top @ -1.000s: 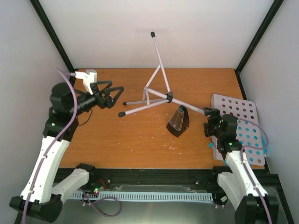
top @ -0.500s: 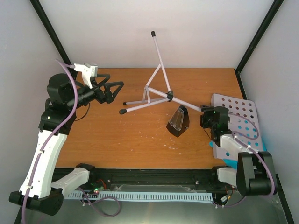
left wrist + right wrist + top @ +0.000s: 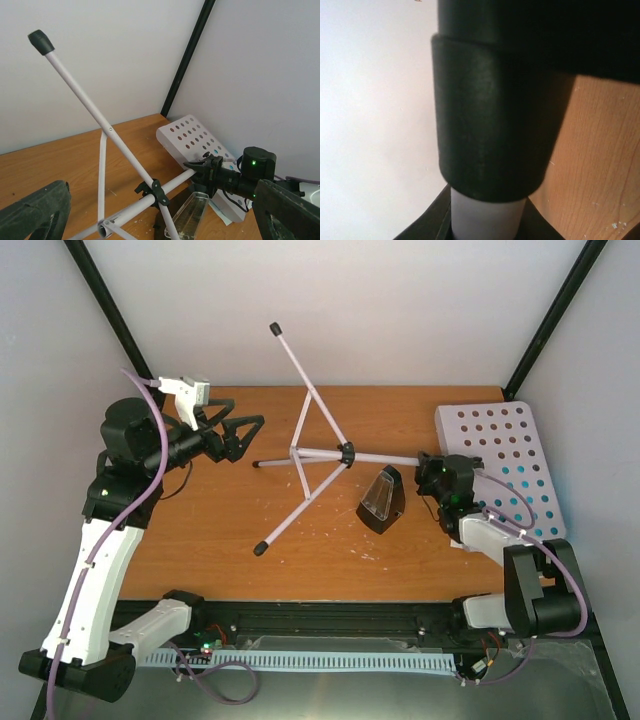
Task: Pack up the instrument practice props
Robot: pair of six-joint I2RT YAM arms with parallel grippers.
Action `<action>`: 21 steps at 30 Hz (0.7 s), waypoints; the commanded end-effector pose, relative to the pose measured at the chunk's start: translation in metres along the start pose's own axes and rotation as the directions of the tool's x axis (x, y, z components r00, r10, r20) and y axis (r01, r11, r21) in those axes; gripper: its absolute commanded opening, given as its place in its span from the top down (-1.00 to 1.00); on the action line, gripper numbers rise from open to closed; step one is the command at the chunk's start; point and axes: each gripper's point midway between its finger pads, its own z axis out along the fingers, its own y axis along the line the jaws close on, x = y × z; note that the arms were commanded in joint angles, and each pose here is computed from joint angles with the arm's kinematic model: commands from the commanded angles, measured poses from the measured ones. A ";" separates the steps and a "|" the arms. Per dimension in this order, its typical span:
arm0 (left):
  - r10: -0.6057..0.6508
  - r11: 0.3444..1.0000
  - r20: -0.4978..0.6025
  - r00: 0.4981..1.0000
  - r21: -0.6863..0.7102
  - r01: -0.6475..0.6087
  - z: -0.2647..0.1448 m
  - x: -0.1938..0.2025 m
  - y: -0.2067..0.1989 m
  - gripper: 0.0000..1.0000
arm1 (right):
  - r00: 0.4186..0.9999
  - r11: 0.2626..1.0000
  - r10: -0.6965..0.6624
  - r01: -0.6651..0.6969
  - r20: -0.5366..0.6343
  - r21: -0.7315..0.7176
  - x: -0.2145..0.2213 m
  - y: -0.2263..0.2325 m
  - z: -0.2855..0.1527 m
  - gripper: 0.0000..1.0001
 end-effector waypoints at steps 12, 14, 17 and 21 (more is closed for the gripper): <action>0.002 0.998 -0.010 1.000 0.059 -0.002 -0.003 0.004 -0.011 -0.99 | 0.845 0.816 -0.509 0.535 0.166 -0.219 0.073 0.146 -0.004 0.94; -0.004 0.997 -0.025 1.000 0.082 0.006 0.000 0.007 -0.013 -0.99 | 0.803 0.770 -0.560 0.595 0.204 -0.231 0.087 0.165 -0.011 0.94; -0.006 0.995 -0.043 0.999 0.097 0.010 0.003 0.014 -0.012 -0.99 | 0.732 0.690 -0.628 0.681 0.263 -0.247 0.102 0.191 -0.021 0.95; -0.012 0.995 -0.056 0.998 0.097 0.017 0.007 0.020 -0.008 -0.99 | 0.595 0.538 -0.726 0.804 0.344 -0.255 0.125 0.230 -0.039 0.95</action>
